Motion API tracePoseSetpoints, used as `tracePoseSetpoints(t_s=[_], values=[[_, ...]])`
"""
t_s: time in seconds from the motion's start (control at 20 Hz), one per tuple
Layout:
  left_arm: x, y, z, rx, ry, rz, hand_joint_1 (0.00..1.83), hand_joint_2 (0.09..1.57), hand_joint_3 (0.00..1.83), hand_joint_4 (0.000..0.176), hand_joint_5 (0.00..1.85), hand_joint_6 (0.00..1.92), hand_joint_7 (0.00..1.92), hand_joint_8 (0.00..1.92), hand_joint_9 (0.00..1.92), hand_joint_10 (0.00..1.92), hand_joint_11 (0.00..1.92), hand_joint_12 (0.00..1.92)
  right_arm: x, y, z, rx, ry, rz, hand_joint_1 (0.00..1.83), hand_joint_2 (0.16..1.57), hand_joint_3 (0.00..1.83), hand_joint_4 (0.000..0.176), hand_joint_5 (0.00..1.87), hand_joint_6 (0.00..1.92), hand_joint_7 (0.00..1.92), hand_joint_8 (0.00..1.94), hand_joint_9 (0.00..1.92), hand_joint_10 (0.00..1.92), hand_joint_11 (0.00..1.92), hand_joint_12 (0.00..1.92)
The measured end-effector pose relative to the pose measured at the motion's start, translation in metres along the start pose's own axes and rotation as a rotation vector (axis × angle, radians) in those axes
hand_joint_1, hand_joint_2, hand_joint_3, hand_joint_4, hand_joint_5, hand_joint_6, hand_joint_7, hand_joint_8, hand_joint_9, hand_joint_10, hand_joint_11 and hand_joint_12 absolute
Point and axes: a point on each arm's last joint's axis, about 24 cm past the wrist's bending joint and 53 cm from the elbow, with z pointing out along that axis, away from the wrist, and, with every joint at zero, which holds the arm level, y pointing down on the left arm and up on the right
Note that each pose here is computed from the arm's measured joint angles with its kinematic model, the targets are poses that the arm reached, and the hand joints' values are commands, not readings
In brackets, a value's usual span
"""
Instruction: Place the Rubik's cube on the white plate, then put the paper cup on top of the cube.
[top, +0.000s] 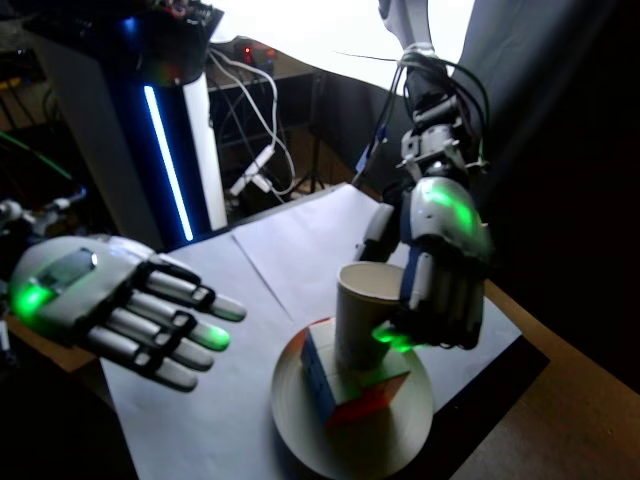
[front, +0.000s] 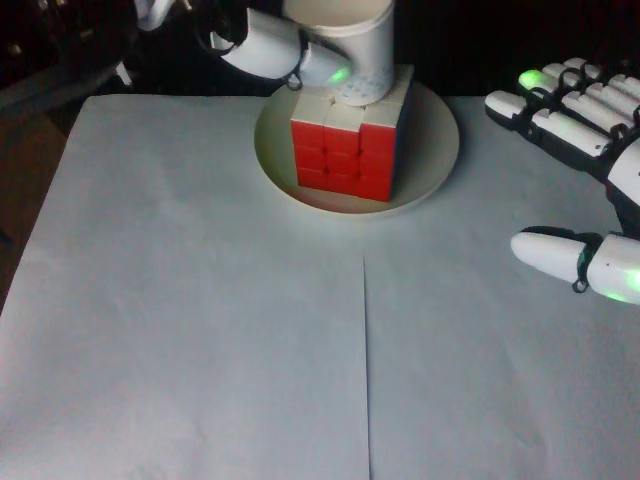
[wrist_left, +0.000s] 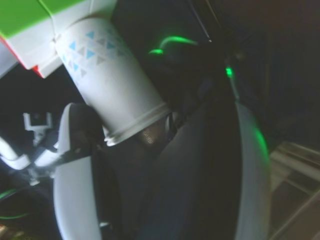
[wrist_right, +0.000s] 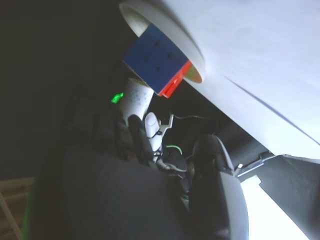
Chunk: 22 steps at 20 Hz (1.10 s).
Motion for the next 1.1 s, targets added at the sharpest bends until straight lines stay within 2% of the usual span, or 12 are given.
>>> tracePoseSetpoints(t_s=[0.05, 0.1, 0.15, 0.2, 0.4, 0.45, 0.55, 0.6, 0.7, 0.8, 0.95, 1.1], values=[[0.003, 0.0, 0.002, -0.004, 0.007, 0.005, 0.46, 1.07, 0.0, 0.131, 0.03, 0.04, 0.16, 0.0, 0.0, 0.72, 0.0, 1.89, 0.0, 0.0, 0.0, -0.001, 0.001, 0.0, 0.26, 1.2, 0.0, 0.107, 0.0, 0.0, 0.0, 0.0, 0.0, 0.0, 0.0, 0.0], [0.004, 0.0, 0.003, -0.004, 0.01, 0.008, 0.49, 1.06, 0.0, 0.139, 0.0, 0.0, 0.0, 0.0, 0.0, 0.18, 0.0, 1.72, 0.002, 0.001, 0.0, -0.002, 0.001, 0.003, 0.27, 1.22, 0.0, 0.122, 0.0, 0.0, 0.0, 0.0, 0.0, 0.0, 0.0, 0.0], [0.005, -0.001, 0.003, -0.003, 0.012, 0.007, 0.5, 1.06, 0.0, 0.136, 0.0, 0.0, 0.0, 0.0, 0.01, 0.15, 0.0, 1.61, 0.003, 0.001, 0.0, -0.002, 0.004, 0.003, 0.27, 1.22, 0.0, 0.124, 0.0, 0.0, 0.0, 0.0, 0.0, 0.0, 0.0, 0.0], [0.005, -0.001, 0.003, -0.003, 0.011, 0.006, 0.49, 1.03, 0.0, 0.156, 0.0, 0.0, 0.0, 0.0, 0.01, 0.05, 0.0, 1.4, 0.004, 0.0, -0.001, 0.0, 0.007, 0.002, 0.28, 1.22, 0.0, 0.105, 0.0, 0.0, 0.0, 0.0, 0.0, 0.0, 0.0, 0.0], [0.005, -0.001, 0.003, -0.004, 0.01, 0.005, 0.54, 1.05, 0.0, 0.175, 0.0, 0.0, 0.0, 0.0, 0.0, 0.0, 0.0, 1.34, 0.003, -0.001, -0.001, 0.005, 0.005, 0.005, 0.23, 1.21, 0.0, 0.117, 0.0, 0.0, 0.0, 0.0, 0.0, 0.0, 0.0, 0.0], [0.004, -0.001, 0.003, -0.004, 0.009, 0.004, 0.51, 1.05, 0.0, 0.174, 0.0, 0.0, 0.0, 0.0, 0.0, 0.0, 0.0, 1.03, 0.004, -0.001, -0.001, 0.005, 0.007, 0.005, 0.24, 1.22, 0.0, 0.105, 0.0, 0.0, 0.0, 0.0, 0.0, 0.0, 0.0, 0.0], [0.002, 0.0, 0.001, -0.004, 0.005, 0.003, 0.48, 1.04, 0.0, 0.164, 0.0, 0.0, 0.0, 0.0, 0.0, 0.0, 0.0, 1.38, 0.003, -0.002, -0.001, 0.007, 0.005, 0.006, 0.25, 1.21, 0.0, 0.091, 0.0, 0.0, 0.0, 0.0, 0.0, 0.0, 0.0, 0.0], [-0.002, 0.0, -0.002, 0.0, -0.004, -0.004, 0.47, 1.04, 0.0, 0.174, 0.0, 0.0, 0.0, 0.0, 0.0, 0.0, 0.0, 1.34, 0.003, -0.002, -0.001, 0.006, 0.005, 0.006, 0.25, 1.21, 0.0, 0.093, 0.0, 0.0, 0.0, 0.0, 0.0, 0.0, 0.0, 0.0], [-0.012, -0.006, -0.012, 0.02, -0.035, -0.002, 0.45, 1.07, 0.0, 0.173, 0.0, 0.0, 0.0, 0.0, 0.0, 0.0, 0.0, 0.05, 0.005, -0.003, -0.001, 0.009, 0.009, 0.005, 0.26, 1.23, 0.01, 0.099, 0.0, 0.0, 0.0, 0.0, 0.0, 0.0, 0.0, 0.0], [-0.023, -0.016, -0.025, 0.049, -0.071, 0.027, 0.5, 1.05, 0.0, 0.175, 0.0, 0.0, 0.0, 0.0, 0.0, 0.0, 0.0, 0.0, 0.004, -0.003, -0.001, 0.009, 0.008, 0.005, 0.27, 1.25, 0.01, 0.087, 0.0, 0.0, 0.0, 0.0, 0.0, 0.0, 0.0, 0.0], [-0.042, -0.028, -0.044, 0.103, -0.129, 0.01, 0.5, 1.02, 0.0, 0.171, 0.0, 0.0, 0.0, 0.0, 0.0, 0.0, 0.05, 0.03, 0.004, -0.002, -0.001, 0.008, 0.009, 0.004, 0.3, 1.21, 0.0, 0.131, 0.0, 0.0, 0.0, 0.0, 0.0, 0.0, 0.0, 0.0], [-0.05, -0.037, -0.062, 0.14, -0.161, 0.031, 0.58, 1.02, 0.0, 0.164, 0.0, 0.0, 0.0, 0.0, 0.0, 0.0, 0.0, 0.0, 0.0, -0.002, -0.003, 0.011, 0.001, 0.003, 0.32, 1.21, 0.0, 0.09, 0.0, 0.0, 0.0, 0.0, 0.0, 0.0, 0.0, 0.0]])
